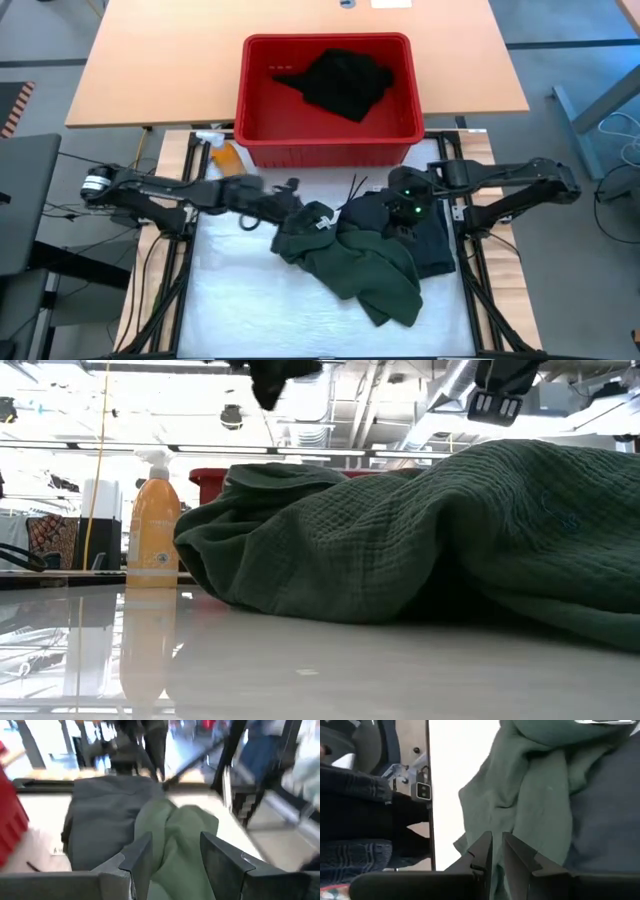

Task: Fold laundry
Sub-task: Fold the green shirt

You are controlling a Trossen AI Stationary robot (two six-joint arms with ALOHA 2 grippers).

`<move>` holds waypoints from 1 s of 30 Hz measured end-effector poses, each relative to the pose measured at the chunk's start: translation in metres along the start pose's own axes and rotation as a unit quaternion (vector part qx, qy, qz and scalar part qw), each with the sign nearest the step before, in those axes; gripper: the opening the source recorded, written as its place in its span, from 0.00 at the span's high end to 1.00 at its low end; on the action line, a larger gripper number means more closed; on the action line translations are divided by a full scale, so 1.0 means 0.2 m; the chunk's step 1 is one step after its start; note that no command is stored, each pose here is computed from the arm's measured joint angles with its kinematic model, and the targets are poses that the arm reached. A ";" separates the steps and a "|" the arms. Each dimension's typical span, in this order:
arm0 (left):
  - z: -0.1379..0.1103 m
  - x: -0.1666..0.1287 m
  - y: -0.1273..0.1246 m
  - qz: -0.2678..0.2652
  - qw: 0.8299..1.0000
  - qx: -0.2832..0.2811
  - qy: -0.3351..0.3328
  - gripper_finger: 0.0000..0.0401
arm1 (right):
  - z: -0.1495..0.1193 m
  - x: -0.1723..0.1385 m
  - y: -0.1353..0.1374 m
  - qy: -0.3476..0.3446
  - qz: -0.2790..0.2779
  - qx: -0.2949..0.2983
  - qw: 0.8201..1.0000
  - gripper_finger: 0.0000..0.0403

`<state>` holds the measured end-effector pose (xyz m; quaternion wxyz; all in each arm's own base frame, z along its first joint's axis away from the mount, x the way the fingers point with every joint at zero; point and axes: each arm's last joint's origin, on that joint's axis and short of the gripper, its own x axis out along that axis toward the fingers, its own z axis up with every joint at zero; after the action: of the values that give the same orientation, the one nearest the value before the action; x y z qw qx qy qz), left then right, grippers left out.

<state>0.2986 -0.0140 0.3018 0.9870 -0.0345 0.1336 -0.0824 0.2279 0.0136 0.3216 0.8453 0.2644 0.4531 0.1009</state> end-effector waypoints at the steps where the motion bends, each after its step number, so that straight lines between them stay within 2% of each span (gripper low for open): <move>1: 0.01 0.05 0.02 -0.005 1.000 0.012 0.028 0.62 | 0.00 0.00 0.01 -0.001 0.003 -0.005 1.000 0.83; 6: 0.09 0.32 0.11 -0.044 0.990 0.053 0.125 0.62 | -0.03 0.02 0.06 0.012 0.012 -0.019 1.000 0.83; 11: 0.08 0.52 0.16 -0.116 0.964 0.071 0.229 0.62 | -0.09 0.05 0.13 0.045 0.010 -0.042 0.998 0.83; 13: 0.06 0.58 0.17 -0.139 0.956 0.071 0.249 0.62 | -0.11 0.06 0.15 0.046 -0.002 -0.053 0.997 0.83; 18: 0.03 0.70 0.18 -0.189 0.948 0.061 0.248 0.62 | -0.15 0.07 0.17 0.060 -0.022 -0.069 0.996 0.83; 26: -0.05 0.73 0.20 -0.161 0.943 0.041 0.289 0.62 | -0.16 0.07 0.17 0.071 -0.029 -0.082 0.994 0.83; 30: -0.10 0.75 0.20 -0.166 0.936 0.021 0.309 0.62 | -0.16 0.06 0.16 0.070 -0.030 -0.090 0.993 0.83</move>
<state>0.4416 -0.0021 0.2413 0.8700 -0.0088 0.4222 -0.2545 0.2117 0.0575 0.3159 0.8347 0.1657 0.5076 0.1345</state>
